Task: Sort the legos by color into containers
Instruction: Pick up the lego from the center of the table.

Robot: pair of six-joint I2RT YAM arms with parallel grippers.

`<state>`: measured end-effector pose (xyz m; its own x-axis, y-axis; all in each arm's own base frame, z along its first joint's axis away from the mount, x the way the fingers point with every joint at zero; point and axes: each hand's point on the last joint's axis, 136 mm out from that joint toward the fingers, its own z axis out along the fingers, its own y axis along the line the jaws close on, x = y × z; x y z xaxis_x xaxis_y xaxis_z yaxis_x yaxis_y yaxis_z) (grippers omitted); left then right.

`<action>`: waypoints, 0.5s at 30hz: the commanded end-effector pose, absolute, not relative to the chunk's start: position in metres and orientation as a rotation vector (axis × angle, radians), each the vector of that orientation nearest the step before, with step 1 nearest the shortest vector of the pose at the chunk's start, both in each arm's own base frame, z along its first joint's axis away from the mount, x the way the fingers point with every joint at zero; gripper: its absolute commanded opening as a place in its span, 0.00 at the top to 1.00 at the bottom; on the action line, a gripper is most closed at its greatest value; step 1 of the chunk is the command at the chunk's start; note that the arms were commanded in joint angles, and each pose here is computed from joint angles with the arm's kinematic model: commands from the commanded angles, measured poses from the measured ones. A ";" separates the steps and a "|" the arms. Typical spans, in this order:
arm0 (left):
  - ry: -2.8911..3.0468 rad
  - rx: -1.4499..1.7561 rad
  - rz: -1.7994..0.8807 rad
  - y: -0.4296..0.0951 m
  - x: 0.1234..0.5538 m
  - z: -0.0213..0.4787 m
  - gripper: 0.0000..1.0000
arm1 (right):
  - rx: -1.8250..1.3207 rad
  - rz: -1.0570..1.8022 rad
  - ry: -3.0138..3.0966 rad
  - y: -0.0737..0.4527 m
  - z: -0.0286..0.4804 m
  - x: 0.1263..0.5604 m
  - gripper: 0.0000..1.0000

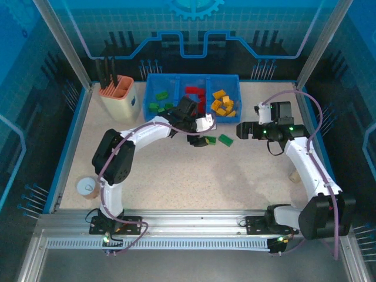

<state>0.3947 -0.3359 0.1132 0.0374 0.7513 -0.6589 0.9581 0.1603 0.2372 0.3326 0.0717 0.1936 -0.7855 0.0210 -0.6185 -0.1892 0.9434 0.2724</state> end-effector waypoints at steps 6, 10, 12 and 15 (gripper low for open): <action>1.706 1.721 -0.415 -0.361 0.401 0.085 0.17 | -0.093 0.456 2.445 0.066 0.192 0.330 0.00; 1.732 1.733 -0.416 -0.365 0.407 0.072 0.17 | -0.084 0.464 2.452 0.065 0.187 0.331 0.00; 1.744 1.739 -0.412 -0.366 0.410 0.066 0.17 | -0.082 0.465 2.454 0.065 0.186 0.332 0.00; 1.767 1.762 -0.414 -0.366 0.409 0.055 0.17 | -0.078 0.465 2.457 0.063 0.184 0.332 0.00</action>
<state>0.4139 -0.3615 0.0652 0.0470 0.7776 -0.6271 0.9714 0.1108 0.2101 0.3328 0.0657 0.1908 -0.7907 0.0424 -0.6108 -0.1731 0.9414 0.2895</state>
